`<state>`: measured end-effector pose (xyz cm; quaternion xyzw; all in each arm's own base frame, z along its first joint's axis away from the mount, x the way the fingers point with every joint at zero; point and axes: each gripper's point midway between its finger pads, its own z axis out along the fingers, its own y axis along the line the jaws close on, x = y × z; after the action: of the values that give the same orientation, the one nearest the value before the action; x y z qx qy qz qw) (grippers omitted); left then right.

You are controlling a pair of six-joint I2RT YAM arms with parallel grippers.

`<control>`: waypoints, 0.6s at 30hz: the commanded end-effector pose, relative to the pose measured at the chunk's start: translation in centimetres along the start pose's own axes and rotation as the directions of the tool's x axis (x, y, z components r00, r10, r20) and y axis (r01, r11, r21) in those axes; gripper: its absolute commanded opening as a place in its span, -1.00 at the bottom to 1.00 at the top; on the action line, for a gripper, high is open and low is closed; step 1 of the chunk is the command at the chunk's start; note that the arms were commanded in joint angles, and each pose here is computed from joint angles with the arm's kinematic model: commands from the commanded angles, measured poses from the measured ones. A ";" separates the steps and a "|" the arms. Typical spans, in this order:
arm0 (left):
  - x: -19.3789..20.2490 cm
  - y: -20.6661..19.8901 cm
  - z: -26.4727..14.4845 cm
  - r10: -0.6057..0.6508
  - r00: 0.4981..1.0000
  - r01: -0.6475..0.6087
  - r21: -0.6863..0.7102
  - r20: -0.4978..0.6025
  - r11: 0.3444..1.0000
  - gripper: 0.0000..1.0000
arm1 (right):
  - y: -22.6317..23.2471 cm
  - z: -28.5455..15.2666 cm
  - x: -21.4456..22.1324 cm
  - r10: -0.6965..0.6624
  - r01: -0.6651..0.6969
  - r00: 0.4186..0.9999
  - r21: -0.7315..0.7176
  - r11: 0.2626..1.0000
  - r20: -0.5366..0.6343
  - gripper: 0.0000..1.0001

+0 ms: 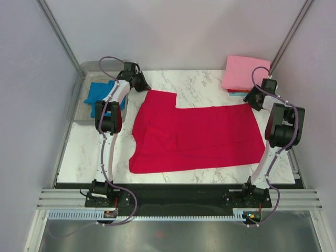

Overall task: Fold and stack the t-shirts
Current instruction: Fold the tshirt

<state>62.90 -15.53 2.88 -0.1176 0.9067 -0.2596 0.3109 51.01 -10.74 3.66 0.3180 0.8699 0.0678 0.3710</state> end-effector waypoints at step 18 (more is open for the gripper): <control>1.6 1.3 -0.7 -0.038 0.999 0.036 -0.047 -0.034 0.998 -0.96 | -0.8 -0.2 -0.4 -0.075 0.069 0.994 0.085 0.994 0.075 -1.00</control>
<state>62.90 -15.61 2.77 -0.1218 0.9043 -0.2640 0.3126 50.92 -11.24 2.42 0.3088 0.8696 0.0168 0.3849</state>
